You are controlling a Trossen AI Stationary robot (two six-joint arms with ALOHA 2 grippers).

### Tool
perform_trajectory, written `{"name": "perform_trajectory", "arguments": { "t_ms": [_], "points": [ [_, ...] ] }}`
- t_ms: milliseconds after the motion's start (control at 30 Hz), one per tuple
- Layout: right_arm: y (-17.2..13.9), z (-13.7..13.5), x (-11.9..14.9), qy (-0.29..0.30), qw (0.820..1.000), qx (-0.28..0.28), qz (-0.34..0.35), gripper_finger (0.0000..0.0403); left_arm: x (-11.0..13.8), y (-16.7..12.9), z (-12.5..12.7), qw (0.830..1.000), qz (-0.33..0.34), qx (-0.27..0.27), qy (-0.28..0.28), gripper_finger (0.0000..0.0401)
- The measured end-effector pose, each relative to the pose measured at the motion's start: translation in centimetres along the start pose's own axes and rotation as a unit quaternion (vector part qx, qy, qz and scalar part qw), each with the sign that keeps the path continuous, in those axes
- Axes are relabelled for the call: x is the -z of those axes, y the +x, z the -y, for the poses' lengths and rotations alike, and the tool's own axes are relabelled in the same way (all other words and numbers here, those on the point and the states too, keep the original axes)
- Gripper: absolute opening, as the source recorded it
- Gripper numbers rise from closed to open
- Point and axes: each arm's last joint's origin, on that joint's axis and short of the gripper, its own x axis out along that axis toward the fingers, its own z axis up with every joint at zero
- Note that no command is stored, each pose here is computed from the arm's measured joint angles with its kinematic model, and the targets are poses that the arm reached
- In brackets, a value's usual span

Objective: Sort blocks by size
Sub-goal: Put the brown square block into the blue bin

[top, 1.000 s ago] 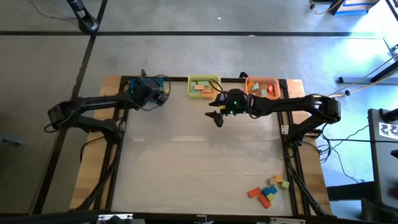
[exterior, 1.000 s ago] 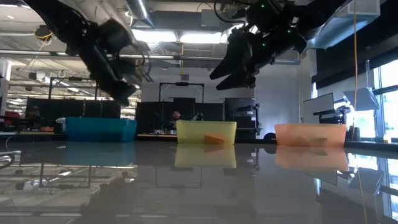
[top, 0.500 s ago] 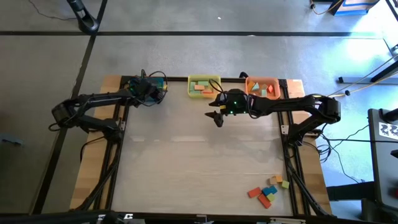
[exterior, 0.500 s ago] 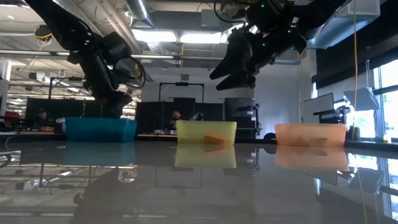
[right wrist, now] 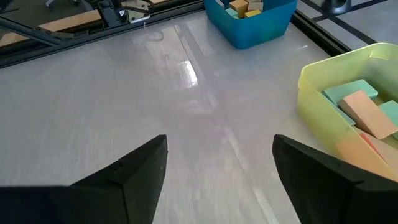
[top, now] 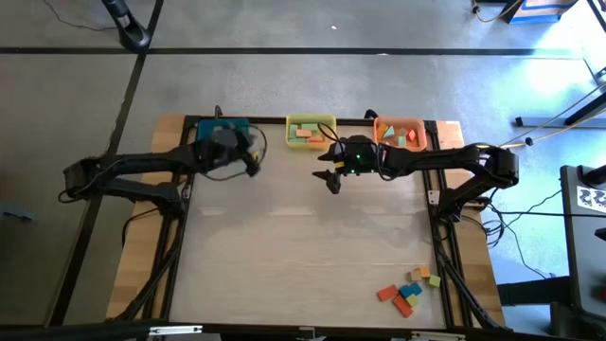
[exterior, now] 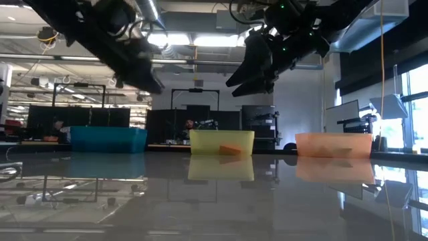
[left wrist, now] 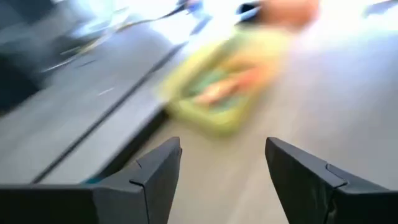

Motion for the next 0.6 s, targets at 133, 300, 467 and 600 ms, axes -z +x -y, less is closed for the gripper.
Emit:
{"name": "perform_trajectory", "arguments": {
  "t_ms": [133,300,467,600],
  "points": [
    [0.0,0.0,-0.1,0.0,1.0,-0.001,0.004,0.0287,-0.6,-0.3,2.1,0.992,0.042,0.119,0.02,0.0222],
    [-0.6,-0.4,-0.3,-0.002,1.0,-0.025,0.001,0.0287,-0.6,-0.3,4.0,0.983,0.076,0.163,0.044,0.0221],
    [-4.0,-4.0,-0.1,-0.027,0.997,-0.062,-0.047,0.0287,0.0,-0.7,5.4,0.977,0.081,0.19,0.056,0.0221],
    [-6.7,-7.6,1.6,-0.044,0.99,-0.059,-0.121,0.0287,0.6,-1.1,6.2,0.973,0.077,0.206,0.065,0.0221]
  ]
}}
